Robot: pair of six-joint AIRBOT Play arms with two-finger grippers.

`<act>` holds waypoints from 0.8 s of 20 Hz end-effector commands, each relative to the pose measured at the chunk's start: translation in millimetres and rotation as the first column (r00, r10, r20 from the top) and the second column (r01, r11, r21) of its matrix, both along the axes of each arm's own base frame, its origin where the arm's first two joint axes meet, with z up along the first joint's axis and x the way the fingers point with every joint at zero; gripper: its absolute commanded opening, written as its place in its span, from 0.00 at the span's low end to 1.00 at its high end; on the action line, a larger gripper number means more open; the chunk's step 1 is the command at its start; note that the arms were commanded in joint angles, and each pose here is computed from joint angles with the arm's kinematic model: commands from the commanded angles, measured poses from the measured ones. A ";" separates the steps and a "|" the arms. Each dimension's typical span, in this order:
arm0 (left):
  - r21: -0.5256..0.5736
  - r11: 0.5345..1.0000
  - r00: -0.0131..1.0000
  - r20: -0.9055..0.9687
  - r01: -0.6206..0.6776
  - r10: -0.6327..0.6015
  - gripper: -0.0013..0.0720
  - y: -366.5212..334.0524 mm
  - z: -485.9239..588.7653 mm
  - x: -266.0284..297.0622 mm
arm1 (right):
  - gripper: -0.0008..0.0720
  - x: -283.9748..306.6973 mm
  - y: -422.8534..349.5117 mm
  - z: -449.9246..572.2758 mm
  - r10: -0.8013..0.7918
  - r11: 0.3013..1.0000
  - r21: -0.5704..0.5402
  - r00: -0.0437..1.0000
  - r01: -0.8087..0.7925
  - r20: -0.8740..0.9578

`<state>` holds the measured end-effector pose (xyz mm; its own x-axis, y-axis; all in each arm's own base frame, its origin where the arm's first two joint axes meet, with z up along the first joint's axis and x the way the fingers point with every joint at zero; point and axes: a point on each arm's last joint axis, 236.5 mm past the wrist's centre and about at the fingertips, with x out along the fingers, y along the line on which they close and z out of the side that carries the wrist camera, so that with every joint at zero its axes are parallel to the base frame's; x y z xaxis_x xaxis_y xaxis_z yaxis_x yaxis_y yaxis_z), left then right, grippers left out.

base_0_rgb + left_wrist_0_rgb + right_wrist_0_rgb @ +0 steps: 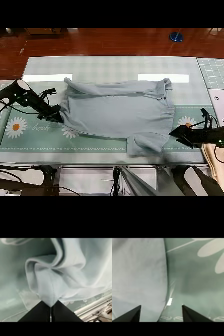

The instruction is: Fold the shirts.

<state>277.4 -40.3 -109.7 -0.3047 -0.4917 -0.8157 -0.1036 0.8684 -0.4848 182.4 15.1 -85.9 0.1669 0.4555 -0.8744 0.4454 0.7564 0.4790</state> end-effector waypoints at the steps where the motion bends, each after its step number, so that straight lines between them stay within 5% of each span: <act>1: -0.050 0.999 1.000 0.003 -0.011 0.011 0.05 -10.4 6.5 2.0 | 0.73 1.5 1.7 -13.3 -0.073 0.997 0.003 0.997 0.073 0.002; 9: -0.065 0.998 1.000 0.007 -0.019 0.019 0.05 -13.8 9.8 3.6 | 0.67 -1.5 20.3 -36.8 -0.099 0.991 0.077 0.991 0.106 -0.089; 10: -0.065 0.998 1.000 0.009 -0.019 0.020 0.05 -13.8 10.4 3.8 | 0.58 -1.4 27.5 -41.5 -0.072 0.994 0.080 0.992 0.080 -0.099; 12: -0.063 0.998 1.000 0.018 -0.018 0.019 0.05 -13.6 12.6 4.9 | 0.10 4.1 37.2 -45.4 -0.058 0.994 0.087 0.994 0.066 -0.098; 16: -0.116 0.993 0.965 0.259 -0.007 0.037 0.04 -19.5 66.8 47.7 | 0.04 46.7 53.9 26.0 0.031 0.981 0.187 0.993 -0.052 0.114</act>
